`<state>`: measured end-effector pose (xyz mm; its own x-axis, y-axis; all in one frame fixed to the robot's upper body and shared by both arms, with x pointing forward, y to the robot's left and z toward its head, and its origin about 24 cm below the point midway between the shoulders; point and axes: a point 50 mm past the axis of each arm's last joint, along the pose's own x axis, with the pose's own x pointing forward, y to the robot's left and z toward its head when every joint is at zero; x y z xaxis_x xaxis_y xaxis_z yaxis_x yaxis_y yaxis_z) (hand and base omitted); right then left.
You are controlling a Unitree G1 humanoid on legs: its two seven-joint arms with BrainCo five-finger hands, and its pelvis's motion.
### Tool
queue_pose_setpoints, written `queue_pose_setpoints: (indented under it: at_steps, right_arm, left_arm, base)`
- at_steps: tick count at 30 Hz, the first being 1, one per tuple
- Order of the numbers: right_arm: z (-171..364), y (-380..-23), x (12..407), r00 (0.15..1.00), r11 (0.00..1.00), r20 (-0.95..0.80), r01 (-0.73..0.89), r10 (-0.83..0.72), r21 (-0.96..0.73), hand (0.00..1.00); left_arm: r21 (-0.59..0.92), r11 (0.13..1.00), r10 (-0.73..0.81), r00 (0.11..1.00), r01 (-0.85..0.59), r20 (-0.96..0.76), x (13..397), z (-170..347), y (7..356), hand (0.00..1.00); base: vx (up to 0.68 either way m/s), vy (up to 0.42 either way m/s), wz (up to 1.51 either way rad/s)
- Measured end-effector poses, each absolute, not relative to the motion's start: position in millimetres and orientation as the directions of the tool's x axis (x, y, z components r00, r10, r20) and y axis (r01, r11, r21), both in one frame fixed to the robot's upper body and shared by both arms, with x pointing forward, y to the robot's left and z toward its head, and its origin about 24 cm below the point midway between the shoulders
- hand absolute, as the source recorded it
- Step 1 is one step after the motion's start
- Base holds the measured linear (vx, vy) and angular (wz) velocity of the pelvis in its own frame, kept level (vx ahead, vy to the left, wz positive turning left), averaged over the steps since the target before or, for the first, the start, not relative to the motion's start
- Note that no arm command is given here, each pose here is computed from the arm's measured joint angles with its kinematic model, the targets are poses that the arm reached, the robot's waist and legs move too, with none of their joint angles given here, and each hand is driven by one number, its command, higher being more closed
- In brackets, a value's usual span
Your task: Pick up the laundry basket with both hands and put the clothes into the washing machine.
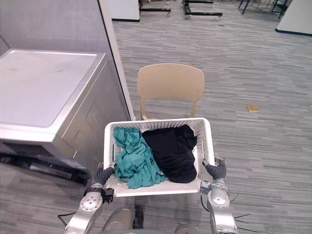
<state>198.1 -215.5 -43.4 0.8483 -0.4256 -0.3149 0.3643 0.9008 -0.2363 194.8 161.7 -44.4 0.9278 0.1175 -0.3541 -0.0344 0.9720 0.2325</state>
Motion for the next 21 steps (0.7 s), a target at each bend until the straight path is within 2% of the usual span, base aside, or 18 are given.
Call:
queue_pose_setpoints:
  at_steps: [6,10,15,16,19,20,21]
  right_arm:
    - [-48,-212,197,0.848,0.907,-0.335,0.345,-0.411,-0.241,1.0]
    - [-41,-215,220,0.868,0.91,-0.303,0.321,-0.394,-0.263,1.0]
    - [2,-208,277,0.91,0.914,-0.152,0.356,-0.386,-0.195,1.0]
    - [14,-203,297,0.912,0.913,-0.125,0.367,-0.391,-0.181,1.0]
    - [27,-198,315,0.913,0.911,-0.099,0.377,-0.396,-0.166,1.0]
    - [37,-194,324,0.913,0.91,-0.074,0.387,-0.4,-0.149,1.0]
    - [41,-191,328,0.914,0.911,-0.064,0.39,-0.4,-0.133,1.0]
  left_arm:
    - [0.253,0.967,0.121,0.93,-0.031,-0.347,199,-43,166,1.0]
    - [0.248,0.967,0.125,0.948,-0.051,-0.292,219,-31,163,1.0]
    - [0.294,0.949,0.158,0.979,-0.113,-0.131,281,9,170,1.0]
    - [0.299,0.941,0.191,0.977,-0.156,-0.093,303,23,173,1.0]
    - [0.3,0.934,0.223,0.972,-0.193,-0.069,324,36,175,1.0]
    - [0.291,0.932,0.241,0.969,-0.217,-0.05,334,46,178,0.0]
    - [0.281,0.931,0.253,0.967,-0.233,-0.036,337,51,180,0.0]
  base:
    - [0.15,-0.064,0.27]
    - [0.07,-0.13,0.18]
    - [-0.17,-0.061,0.04]
    - [-0.21,0.024,-0.14]
    - [-0.13,0.031,-0.1]
    - [-0.12,0.038,-0.06]
    - [-0.12,0.044,-0.03]
